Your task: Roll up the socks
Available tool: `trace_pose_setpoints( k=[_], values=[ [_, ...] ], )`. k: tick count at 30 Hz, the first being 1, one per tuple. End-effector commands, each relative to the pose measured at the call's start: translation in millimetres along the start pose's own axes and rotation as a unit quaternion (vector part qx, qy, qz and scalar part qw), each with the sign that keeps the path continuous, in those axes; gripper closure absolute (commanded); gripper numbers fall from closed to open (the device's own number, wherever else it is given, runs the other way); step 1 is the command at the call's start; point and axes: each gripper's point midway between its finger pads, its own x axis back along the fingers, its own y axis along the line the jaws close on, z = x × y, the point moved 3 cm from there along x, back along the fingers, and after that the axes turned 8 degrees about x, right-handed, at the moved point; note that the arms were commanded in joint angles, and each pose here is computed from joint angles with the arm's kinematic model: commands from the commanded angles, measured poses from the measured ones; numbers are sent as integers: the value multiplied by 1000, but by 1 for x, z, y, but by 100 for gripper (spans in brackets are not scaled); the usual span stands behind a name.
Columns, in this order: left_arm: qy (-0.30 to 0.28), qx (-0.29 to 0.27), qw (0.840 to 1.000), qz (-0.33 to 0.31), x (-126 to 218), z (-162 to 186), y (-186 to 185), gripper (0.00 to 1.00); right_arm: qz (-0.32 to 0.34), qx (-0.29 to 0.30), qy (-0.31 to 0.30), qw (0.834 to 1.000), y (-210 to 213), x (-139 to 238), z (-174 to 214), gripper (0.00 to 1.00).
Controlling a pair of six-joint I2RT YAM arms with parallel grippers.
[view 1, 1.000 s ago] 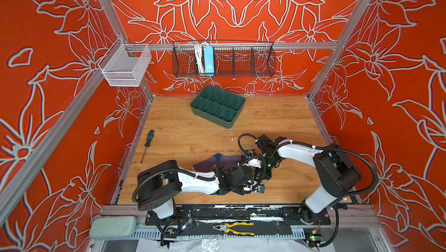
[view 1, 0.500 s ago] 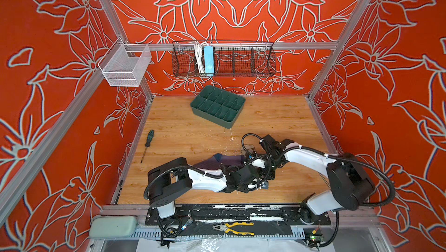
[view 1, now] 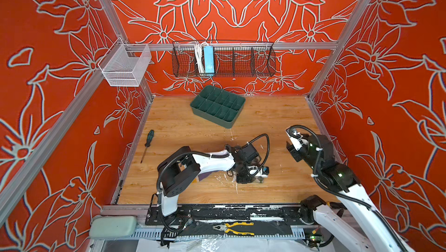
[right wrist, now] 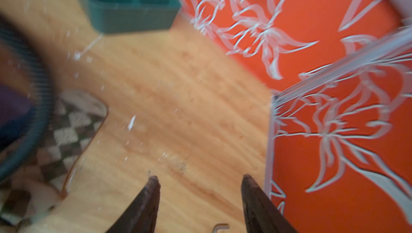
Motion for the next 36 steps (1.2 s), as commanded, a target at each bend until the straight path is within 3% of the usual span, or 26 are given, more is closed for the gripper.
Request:
trace_pose_setpoints(
  k=[1,4,10,16,20,27,29,31,35,36],
  values=[
    [76,108,979,153,-10,34,-28,99,-70,78,-63,993,25,28,0,40],
    [79,158,966,187,-11,29,-18,98,-211,165,-115,957,75,57,13,43],
    [84,216,947,221,-16,25,1,96,-374,207,-7,904,127,52,63,47],
    [80,238,942,222,-19,22,15,96,-359,306,-5,882,168,13,59,42],
    [79,242,941,224,-20,22,17,96,-383,335,12,861,204,-15,59,43],
    [74,241,942,222,-18,21,18,93,-386,376,52,841,240,-51,69,49],
    [72,241,943,218,-17,20,19,91,-390,384,67,834,245,-55,76,55],
    [66,239,946,211,-13,18,20,85,-391,389,85,830,246,-57,82,69],
    [31,225,959,167,4,11,25,69,-407,383,111,821,246,-49,89,99],
    [13,222,964,149,11,8,29,63,-415,383,114,818,246,-46,91,100]
  ],
)
